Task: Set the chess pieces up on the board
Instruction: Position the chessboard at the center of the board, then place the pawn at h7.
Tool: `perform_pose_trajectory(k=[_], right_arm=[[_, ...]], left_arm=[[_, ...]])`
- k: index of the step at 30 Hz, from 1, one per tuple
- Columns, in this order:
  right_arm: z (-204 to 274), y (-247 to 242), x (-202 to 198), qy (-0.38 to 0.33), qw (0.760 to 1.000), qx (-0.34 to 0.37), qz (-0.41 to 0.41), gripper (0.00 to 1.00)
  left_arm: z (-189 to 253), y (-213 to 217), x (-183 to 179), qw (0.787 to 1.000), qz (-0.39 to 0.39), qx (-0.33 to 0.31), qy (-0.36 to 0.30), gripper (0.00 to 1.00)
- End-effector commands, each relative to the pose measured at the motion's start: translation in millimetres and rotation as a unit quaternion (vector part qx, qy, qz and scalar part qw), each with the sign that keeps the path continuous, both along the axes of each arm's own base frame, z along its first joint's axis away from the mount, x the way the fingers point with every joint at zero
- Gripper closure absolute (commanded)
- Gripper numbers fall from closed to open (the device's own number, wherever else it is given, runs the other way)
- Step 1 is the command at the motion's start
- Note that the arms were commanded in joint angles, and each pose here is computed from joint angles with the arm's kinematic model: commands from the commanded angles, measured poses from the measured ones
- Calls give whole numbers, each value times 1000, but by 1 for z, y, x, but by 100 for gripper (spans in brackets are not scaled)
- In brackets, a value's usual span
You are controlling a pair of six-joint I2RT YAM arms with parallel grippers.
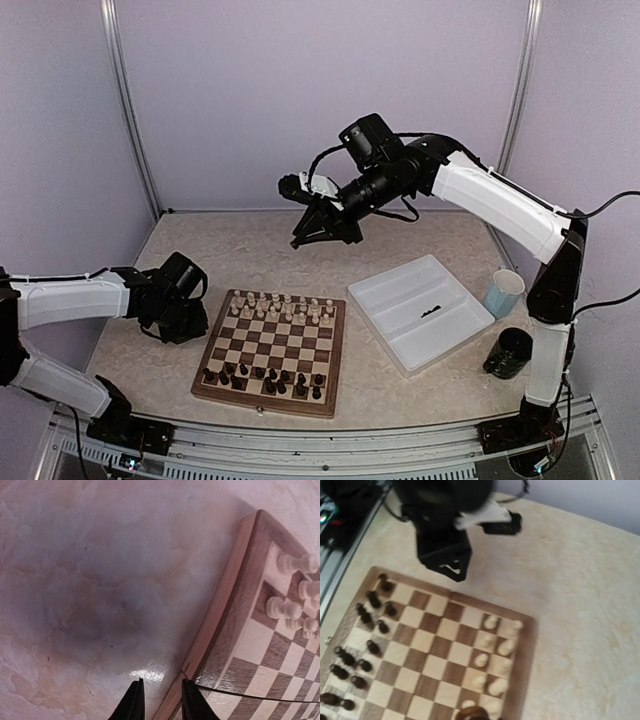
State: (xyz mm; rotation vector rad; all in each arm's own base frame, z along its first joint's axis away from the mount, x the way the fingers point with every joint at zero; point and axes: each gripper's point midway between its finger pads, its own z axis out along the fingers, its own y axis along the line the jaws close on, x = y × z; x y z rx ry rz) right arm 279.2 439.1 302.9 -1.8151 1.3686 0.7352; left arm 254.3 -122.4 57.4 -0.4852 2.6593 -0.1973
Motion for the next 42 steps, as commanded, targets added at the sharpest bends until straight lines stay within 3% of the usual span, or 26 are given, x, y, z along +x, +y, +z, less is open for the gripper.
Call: perform_pose_trajectory(k=[1,12,21,25,28,31,34,38,42], right_arm=[[-14,2,-16,-15,999,-39,25,95],[-40,19,-46,-27,995,-79,53,95],[-77,38,-87,-86,982,-140,89,96],[-94,51,-103,-101,975,-166,110,97],[-107,63,-114,-101,971,-179,125,97],[-124,74,-125,-109,965,-194,137,98],[-141,84,-136,-118,960,-206,147,98],[-161,96,-137,-132,954,-227,144,100],[-168,113,-128,-135,956,-227,128,100]], left_arm=[[-30,6,-28,998,6,0,69,76],[-49,-25,-55,990,-67,-57,109,90],[-41,-81,-68,977,-165,-98,96,94],[-37,-76,-69,979,-168,-81,87,94],[-17,-61,-56,986,-146,-62,54,87],[20,-41,-32,992,-106,-64,-8,64],[73,-26,-1,988,-68,-93,-102,59],[139,-10,21,966,-35,-120,-228,53],[156,-5,24,957,-32,-126,-261,51]])
